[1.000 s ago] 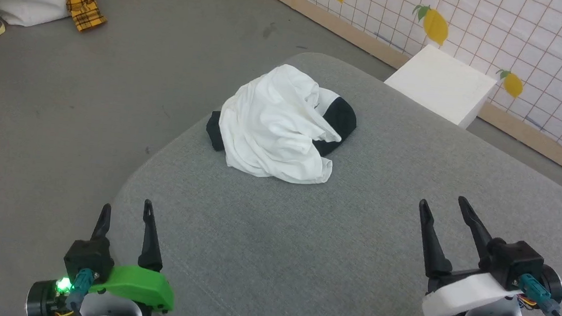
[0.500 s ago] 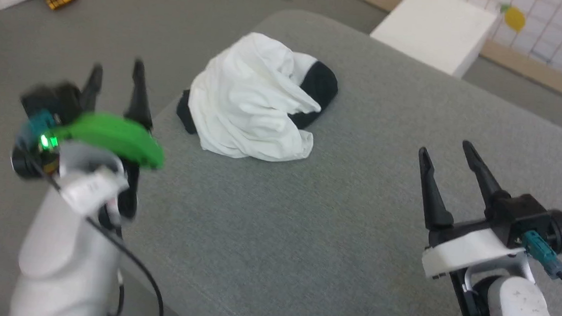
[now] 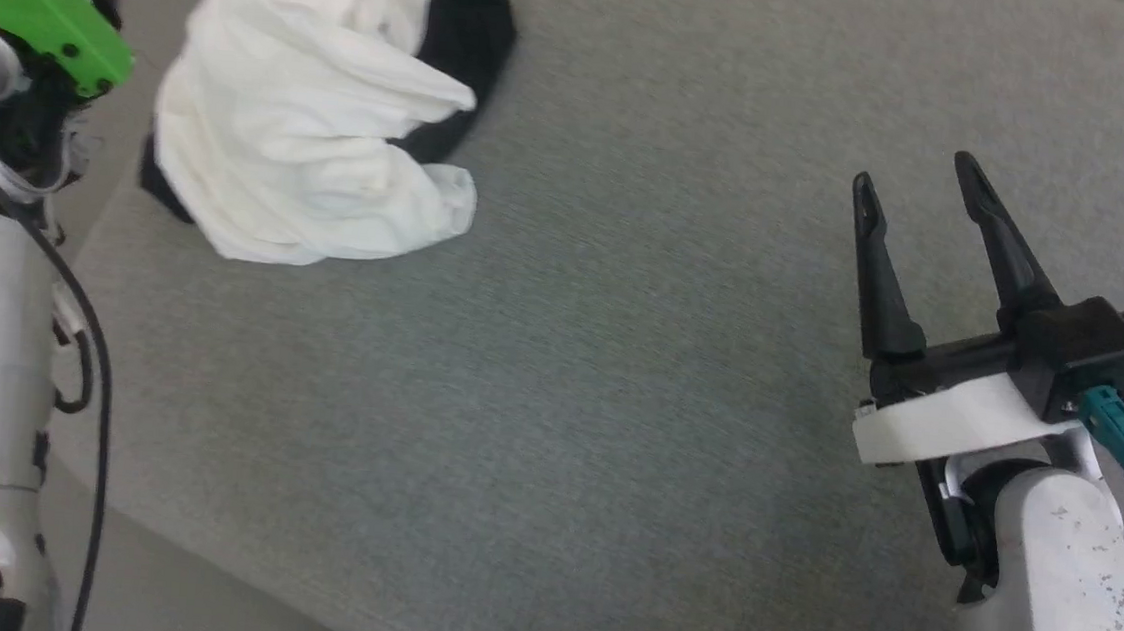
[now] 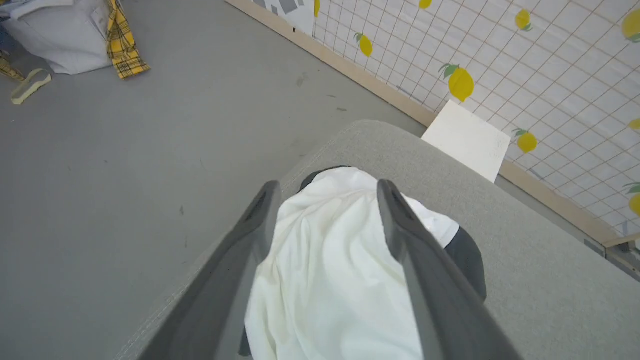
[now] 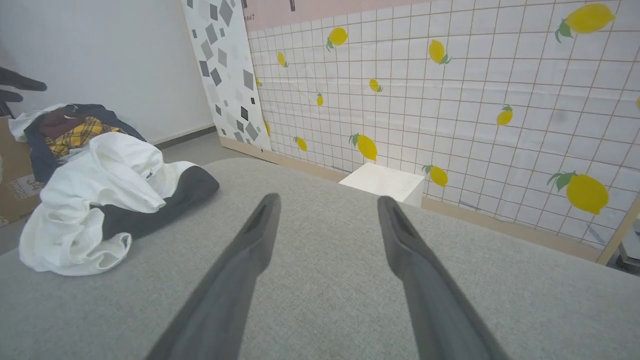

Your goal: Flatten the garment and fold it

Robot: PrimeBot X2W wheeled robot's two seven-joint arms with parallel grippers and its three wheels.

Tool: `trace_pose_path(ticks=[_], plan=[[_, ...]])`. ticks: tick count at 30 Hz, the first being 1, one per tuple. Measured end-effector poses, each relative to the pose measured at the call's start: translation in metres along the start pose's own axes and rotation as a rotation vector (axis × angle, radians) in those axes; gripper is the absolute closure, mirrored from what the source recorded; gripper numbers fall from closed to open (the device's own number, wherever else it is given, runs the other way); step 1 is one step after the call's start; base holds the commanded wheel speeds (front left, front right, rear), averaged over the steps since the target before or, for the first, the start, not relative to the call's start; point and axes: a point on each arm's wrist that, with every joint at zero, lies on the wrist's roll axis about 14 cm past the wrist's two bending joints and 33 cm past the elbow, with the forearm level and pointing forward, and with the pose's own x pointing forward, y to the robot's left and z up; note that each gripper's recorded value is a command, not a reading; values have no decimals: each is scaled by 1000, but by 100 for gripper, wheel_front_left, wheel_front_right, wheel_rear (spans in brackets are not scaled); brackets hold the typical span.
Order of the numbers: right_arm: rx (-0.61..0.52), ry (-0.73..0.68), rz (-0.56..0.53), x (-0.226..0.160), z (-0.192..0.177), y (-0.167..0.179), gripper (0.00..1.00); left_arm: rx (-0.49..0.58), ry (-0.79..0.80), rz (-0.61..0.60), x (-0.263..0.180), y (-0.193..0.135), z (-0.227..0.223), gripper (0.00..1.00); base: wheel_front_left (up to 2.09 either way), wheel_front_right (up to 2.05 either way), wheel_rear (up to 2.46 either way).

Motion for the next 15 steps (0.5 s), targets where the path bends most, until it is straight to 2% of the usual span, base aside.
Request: trace_pose_path(ticks=[7, 12, 15], plan=[[8, 83, -109, -20, -40, -45, 0, -89, 334, 69, 40, -5, -89, 0, 0, 0, 0], [8, 133, -169, -34, -62, -68, 0, -137, 571, 132, 42, -5, -164, 0, 0, 0, 0], [5, 147, -193, -40, -69, -78, 0, -129, 668, 166, 42, -5, -187, 0, 0, 0, 0]])
